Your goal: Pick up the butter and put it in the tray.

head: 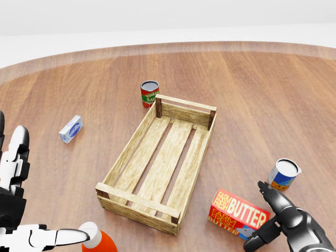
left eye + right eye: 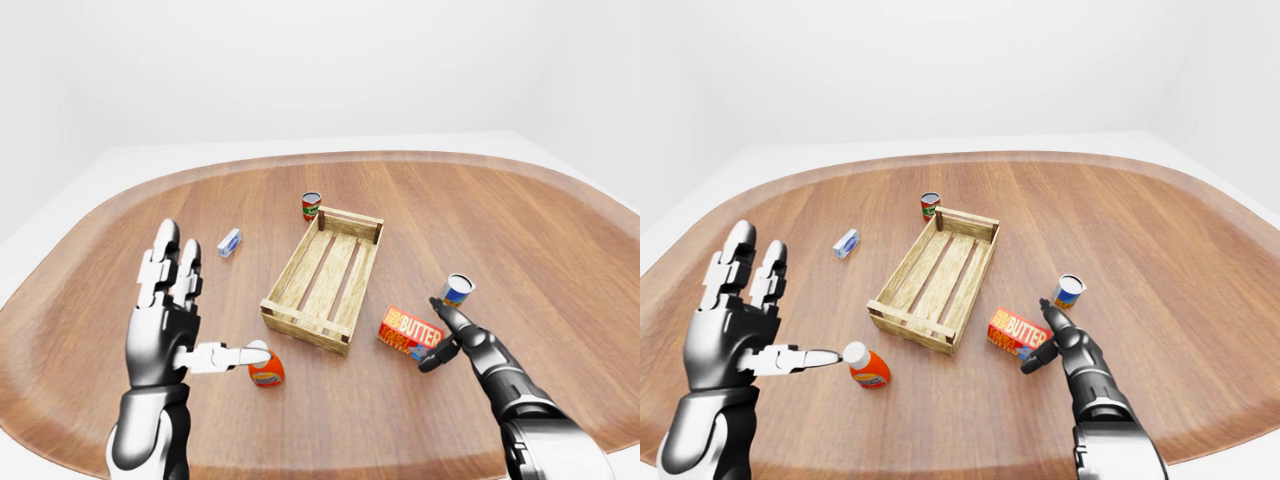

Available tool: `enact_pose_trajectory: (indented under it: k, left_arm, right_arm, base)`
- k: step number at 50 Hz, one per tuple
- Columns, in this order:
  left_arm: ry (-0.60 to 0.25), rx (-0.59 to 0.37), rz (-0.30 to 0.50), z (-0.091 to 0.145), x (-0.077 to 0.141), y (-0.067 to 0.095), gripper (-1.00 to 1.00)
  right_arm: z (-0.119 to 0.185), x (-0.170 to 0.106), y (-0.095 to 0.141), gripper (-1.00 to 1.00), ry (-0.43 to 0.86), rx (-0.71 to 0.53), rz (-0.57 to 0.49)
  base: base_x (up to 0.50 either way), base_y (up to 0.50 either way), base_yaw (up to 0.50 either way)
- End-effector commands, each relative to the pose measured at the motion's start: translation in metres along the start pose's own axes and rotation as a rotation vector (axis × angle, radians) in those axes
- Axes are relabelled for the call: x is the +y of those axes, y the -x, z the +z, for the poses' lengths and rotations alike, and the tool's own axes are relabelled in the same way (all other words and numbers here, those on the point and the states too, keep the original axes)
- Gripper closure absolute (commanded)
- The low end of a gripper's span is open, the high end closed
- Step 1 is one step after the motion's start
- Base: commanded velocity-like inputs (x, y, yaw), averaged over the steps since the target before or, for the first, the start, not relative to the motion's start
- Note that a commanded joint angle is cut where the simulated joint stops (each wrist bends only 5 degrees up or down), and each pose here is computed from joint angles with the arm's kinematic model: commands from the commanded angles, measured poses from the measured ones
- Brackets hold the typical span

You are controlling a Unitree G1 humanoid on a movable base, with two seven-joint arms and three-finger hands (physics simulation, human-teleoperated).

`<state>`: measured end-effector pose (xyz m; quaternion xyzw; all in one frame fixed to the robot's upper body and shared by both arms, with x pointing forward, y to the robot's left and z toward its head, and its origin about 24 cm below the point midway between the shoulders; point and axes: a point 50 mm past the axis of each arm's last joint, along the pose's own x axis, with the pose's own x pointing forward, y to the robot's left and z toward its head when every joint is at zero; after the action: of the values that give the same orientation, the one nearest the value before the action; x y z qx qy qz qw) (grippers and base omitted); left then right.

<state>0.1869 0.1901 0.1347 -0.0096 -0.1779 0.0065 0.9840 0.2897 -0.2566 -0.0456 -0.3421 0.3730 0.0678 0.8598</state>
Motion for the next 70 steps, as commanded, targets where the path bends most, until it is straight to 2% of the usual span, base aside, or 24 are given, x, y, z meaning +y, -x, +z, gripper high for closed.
enact_pose_trajectory:
  k: [1, 8, 9, 10, 11, 12, 13, 14, 36, 44, 51, 65, 70]
  left_arm:
    - [0.0, -0.004, 0.0, 0.001, 0.0, 0.0, -1.0]
    - [-0.001, -0.002, -0.001, 0.001, 0.0, 0.0, -1.0]
    - [-0.001, -0.005, -0.001, 0.001, 0.0, 0.0, -1.0]
    - [-0.001, -0.001, -0.001, 0.001, 0.0, 0.0, -1.0]
    - [-0.001, -0.003, -0.001, 0.001, 0.0, 0.0, -1.0]
    - [-0.001, -0.004, -0.001, 0.001, 0.0, 0.001, -1.0]
    - [-0.001, -0.003, -0.001, 0.001, -0.001, 0.001, -1.0]
    - [-0.001, 0.001, -0.001, 0.0, -0.001, 0.001, -1.0]
    - [-0.003, 0.012, -0.008, -0.001, -0.003, 0.002, -1.0]
    - [-0.002, 0.014, -0.008, -0.002, -0.003, 0.002, -1.0]
    - [-0.002, 0.017, -0.01, -0.002, -0.003, 0.002, -1.0]
    - [-0.002, 0.023, -0.009, -0.004, -0.003, 0.002, -1.0]
    - [-0.001, 0.023, -0.008, -0.004, -0.003, 0.002, -1.0]
  right_arm:
    - [-0.002, 0.0, -0.002, -0.98, -0.009, 0.033, -0.001]
    - [-0.002, 0.0, -0.003, -1.0, -0.011, 0.044, -0.008]
    - [-0.002, 0.001, -0.003, -0.57, -0.01, 0.044, -0.007]
    - [-0.001, 0.0, -0.003, -0.33, -0.009, 0.042, -0.01]
    - [-0.001, 0.0, -0.003, -0.33, -0.011, 0.04, -0.011]
    - [-0.001, 0.0, -0.003, -0.08, -0.01, 0.04, -0.012]
    - [0.0, -0.001, -0.003, 0.61, -0.01, 0.034, -0.013]
    - [0.0, -0.001, -0.003, 1.0, -0.007, 0.033, -0.015]
    - [0.007, -0.007, -0.001, 1.0, 0.015, -0.006, -0.022]
    - [0.032, -0.021, 0.015, 1.0, 0.123, -0.165, -0.033]
    - [0.044, -0.026, 0.034, 1.0, 0.235, -0.246, -0.037]
    - [0.065, -0.044, 0.072, 1.0, 0.475, -0.275, -0.05]
    - [0.073, -0.053, 0.082, 1.0, 0.532, -0.272, -0.126]
  base:
    - [0.0, 0.0, 0.0]
    - [0.0, 0.0, 0.0]
    - [0.0, 0.0, 0.0]
    - [0.0, 0.0, 0.0]
    - [0.0, 0.0, 0.0]
    - [0.0, 0.0, 0.0]
    - [0.0, 0.0, 0.0]
    - [0.0, 0.0, 0.0]
    - [0.0, 0.0, 0.0]
    - [0.0, 0.0, 0.0]
    - [0.0, 0.0, 0.0]
    - [0.0, 0.0, 0.0]
    - [0.0, 0.0, 0.0]
